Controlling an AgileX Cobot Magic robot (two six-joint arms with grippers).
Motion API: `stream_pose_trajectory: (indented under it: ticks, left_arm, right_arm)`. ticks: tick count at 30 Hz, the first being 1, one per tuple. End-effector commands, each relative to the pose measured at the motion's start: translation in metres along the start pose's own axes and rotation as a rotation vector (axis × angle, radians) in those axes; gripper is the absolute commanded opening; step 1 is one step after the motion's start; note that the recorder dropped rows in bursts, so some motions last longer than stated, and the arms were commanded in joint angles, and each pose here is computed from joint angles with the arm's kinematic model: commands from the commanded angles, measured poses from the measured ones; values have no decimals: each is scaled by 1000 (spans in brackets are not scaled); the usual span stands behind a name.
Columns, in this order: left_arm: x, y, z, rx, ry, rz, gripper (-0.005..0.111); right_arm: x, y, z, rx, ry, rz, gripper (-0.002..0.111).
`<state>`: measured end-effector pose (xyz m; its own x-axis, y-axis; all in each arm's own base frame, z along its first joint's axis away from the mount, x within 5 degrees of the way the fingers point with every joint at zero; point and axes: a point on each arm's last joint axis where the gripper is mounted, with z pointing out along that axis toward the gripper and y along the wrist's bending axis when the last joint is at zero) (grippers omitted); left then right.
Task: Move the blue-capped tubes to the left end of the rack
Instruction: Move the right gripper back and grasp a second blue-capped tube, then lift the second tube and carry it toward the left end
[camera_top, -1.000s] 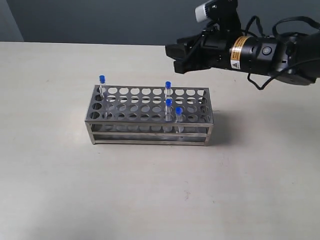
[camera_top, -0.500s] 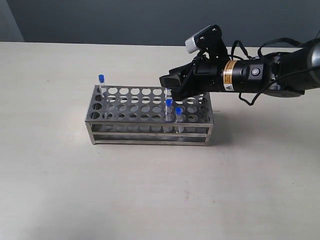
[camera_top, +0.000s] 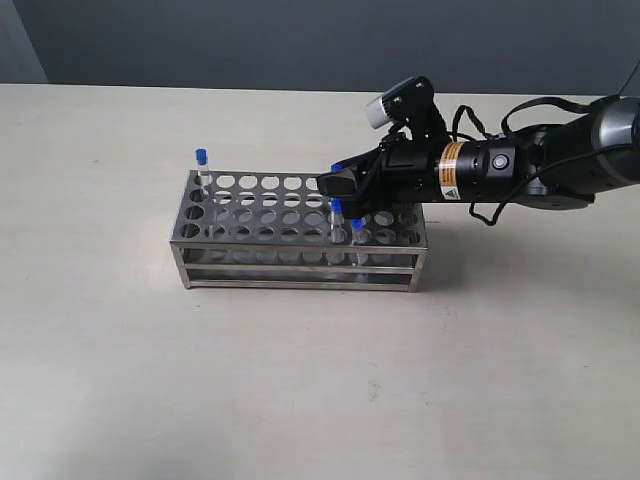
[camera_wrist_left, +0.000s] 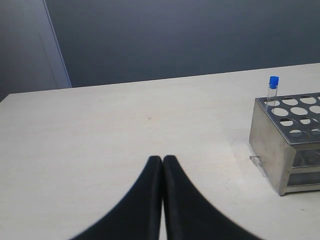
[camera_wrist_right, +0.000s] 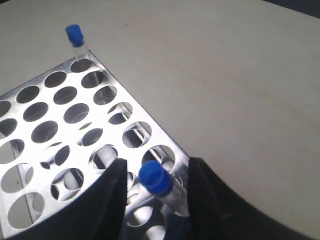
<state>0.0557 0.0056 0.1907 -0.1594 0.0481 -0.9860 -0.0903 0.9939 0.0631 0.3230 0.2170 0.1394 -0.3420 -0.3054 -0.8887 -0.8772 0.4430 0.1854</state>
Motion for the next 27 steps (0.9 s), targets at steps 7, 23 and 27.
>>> stream_pose_trajectory:
  ticks: [7, 23, 27]
  left_arm:
    - [-2, 0, -1, 3, -12, 0, 1]
    - [-1, 0, -1, 3, -10, 0, 1]
    - [-1, 0, -1, 3, -10, 0, 1]
  right_arm:
    - [1, -2, -2, 14, 8, 2, 0]
    - [-88, 47, -35, -15, -182, -226, -1]
    - [-103, 69, -25, -67, -210, -273, -1]
